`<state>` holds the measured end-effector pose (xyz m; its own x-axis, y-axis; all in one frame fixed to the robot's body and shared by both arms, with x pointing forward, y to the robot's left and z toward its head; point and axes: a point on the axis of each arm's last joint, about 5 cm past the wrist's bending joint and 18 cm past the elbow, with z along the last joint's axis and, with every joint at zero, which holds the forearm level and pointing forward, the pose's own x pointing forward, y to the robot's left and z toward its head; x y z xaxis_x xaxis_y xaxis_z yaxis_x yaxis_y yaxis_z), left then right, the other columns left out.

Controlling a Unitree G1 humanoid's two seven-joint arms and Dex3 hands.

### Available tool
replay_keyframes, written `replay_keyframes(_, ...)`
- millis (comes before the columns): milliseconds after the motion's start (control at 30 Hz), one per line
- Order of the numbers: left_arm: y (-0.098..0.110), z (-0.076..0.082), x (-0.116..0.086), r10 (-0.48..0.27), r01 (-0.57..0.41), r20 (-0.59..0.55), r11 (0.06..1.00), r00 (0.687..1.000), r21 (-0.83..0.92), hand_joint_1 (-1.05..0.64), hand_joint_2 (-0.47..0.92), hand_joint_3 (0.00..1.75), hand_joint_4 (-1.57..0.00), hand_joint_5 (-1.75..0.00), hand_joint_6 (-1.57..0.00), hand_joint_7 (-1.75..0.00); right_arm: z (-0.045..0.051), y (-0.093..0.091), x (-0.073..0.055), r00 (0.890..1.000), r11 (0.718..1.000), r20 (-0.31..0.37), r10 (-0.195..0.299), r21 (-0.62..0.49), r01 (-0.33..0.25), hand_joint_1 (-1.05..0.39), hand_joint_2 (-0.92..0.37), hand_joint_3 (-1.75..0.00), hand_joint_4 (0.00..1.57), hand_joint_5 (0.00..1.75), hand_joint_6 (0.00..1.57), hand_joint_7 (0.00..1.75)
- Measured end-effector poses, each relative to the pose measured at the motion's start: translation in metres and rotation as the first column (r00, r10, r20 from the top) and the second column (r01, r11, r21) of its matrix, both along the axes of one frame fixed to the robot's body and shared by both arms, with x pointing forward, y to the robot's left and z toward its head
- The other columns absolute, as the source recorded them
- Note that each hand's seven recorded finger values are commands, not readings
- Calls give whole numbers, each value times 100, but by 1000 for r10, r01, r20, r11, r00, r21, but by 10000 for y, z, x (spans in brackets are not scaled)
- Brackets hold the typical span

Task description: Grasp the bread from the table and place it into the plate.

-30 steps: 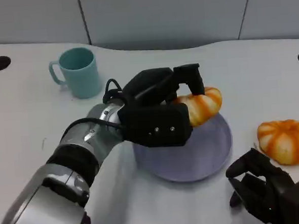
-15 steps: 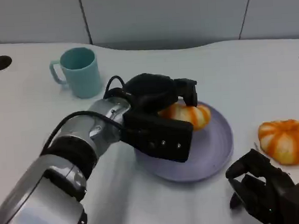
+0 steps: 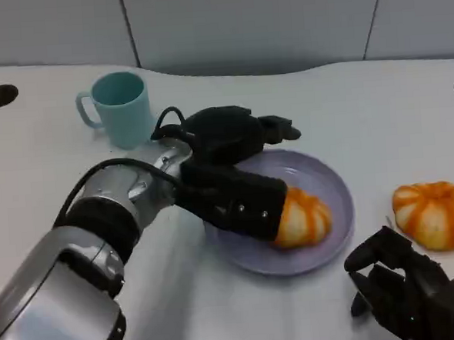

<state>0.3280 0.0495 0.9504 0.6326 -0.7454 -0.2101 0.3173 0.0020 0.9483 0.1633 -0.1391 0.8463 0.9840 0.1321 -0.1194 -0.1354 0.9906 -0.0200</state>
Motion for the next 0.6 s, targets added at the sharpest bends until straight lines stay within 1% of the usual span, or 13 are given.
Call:
replay_keyframes(100, 4, 19, 7, 0, 0, -12, 1000, 1000, -7, -94, 92, 20, 0, -10, -6, -11, 1, -1, 1, 1000, 1000, 0, 1, -1, -1, -29, -92, -33, 57, 175, 36, 175)
replay_keyframes(167, 48, 69, 30, 12, -15, -51, 998, 999, -59, -94, 92, 20, 0, -10, -6, -11, 2, -8, 3, 1000, 1000, 1, 1, -3, -1, -29, -92, -32, 57, 175, 36, 175)
replay_keyframes(267, 134, 140, 69, 35, -41, -65, 994, 997, -103, -94, 92, 20, 0, -9, -6, -10, 1, -35, 2, 1000, 1000, 0, -4, -12, 4, -29, -92, -32, 57, 175, 36, 175)
replay_keyframes(367, 161, 140, 71, 36, -43, -75, 994, 997, -98, -94, 92, 20, 0, -9, -7, -10, 2, -41, 3, 1000, 1000, 1, -5, -13, 5, -29, -92, -32, 57, 175, 36, 175)
replay_keyframes(400, 164, 128, 66, 36, -44, -79, 994, 996, -97, -88, 92, 21, -10, -15, -16, -11, 3, -39, 5, 1000, 1000, 2, -4, -13, 4, -29, -92, -33, 56, 175, 36, 175)
replay_keyframes(433, 196, 117, 56, 38, -53, -106, 989, 994, -141, -86, 92, 21, -14, -16, -19, -12, 6, -34, 12, 1000, 1000, 4, -1, -14, 1, -29, -92, -33, 56, 175, 36, 175)
replay_keyframes(467, 256, 103, 29, 29, -67, -147, 963, 989, -260, -81, 92, 21, -22, -22, -26, -13, 7, -32, 13, 1000, 1000, 5, 0, -15, 0, -29, -92, -33, 56, 175, 36, 175)
replay_keyframes(533, 388, 76, -42, -11, -85, -197, 876, 980, -475, -79, 92, 20, -26, -25, -29, -14, 0, -36, 10, 1000, 1000, 2, -1, -18, 1, -29, -92, -33, 56, 175, 36, 175)
replay_keyframes(567, 475, 59, -80, -25, -98, -210, 824, 977, -558, -78, 92, 20, -27, -26, -30, -14, -2, -37, 9, 1000, 1000, 3, -2, -18, 2, -28, -92, -33, 56, 175, 36, 175)
replay_keyframes(600, 547, 47, -102, -25, -112, -217, 795, 976, -597, -78, 92, 20, -27, -26, -31, -14, -3, -40, 8, 1000, 1000, 5, -3, -18, 3, -28, -92, -33, 56, 175, 36, 175)
